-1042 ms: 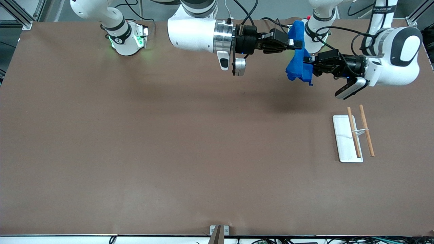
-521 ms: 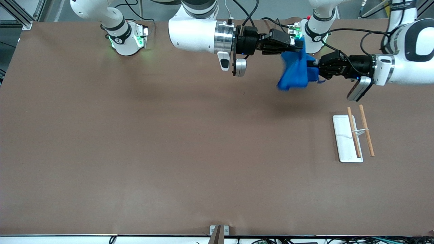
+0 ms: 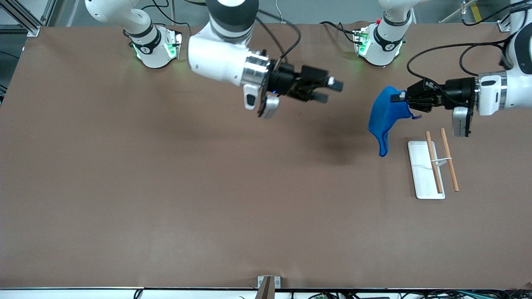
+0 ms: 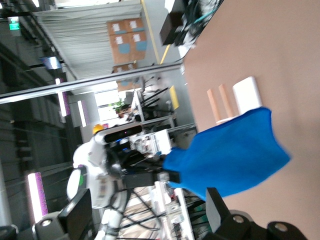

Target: Right arm passes towel to left arm to hang

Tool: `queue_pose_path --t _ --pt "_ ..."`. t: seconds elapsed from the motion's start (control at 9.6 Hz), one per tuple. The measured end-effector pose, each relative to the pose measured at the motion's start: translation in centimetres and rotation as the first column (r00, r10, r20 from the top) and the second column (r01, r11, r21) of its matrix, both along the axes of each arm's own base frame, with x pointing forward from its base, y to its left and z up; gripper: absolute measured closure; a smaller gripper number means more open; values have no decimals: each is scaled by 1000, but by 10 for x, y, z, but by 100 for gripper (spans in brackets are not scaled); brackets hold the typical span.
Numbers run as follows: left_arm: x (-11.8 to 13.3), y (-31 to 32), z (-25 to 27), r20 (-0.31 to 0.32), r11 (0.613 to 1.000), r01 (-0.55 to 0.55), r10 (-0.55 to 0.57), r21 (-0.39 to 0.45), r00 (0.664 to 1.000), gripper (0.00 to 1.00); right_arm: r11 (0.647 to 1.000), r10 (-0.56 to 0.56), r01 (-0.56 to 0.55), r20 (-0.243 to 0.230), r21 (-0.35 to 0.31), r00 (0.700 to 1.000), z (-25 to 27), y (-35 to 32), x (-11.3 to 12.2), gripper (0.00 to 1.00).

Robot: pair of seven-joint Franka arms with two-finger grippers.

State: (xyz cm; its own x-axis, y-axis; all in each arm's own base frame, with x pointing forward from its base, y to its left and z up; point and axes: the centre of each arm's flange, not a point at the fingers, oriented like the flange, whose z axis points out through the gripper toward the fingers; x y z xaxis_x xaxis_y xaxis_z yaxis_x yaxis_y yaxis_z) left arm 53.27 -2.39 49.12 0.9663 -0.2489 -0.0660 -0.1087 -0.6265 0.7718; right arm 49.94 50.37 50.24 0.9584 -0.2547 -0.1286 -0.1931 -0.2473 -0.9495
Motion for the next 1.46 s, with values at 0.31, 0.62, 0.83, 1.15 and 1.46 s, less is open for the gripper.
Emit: queue_pose_path --t 0.31,0.62,0.83,1.15,1.46 --pt "36 27 -34 0 963 14 -15 268 1000 97 973 14 6 84 -231 996 -38 -67 34 0" --pt "55 62 -60 43 918 -20 4 396 999 97 889 150 -105 66 -447 986 -71 -157 73 0" --pt "65 106 -58 76 854 -38 -2 518 997 97 808 228 -184 10 -560 974 -69 -238 98 0" --pt "63 187 -71 78 825 -74 37 560 996 97 651 279 -294 -139 -700 950 -50 -372 105 0" --pt "51 246 -96 85 831 -68 25 552 996 97 540 235 -363 -277 -760 932 -1 -491 73 0"
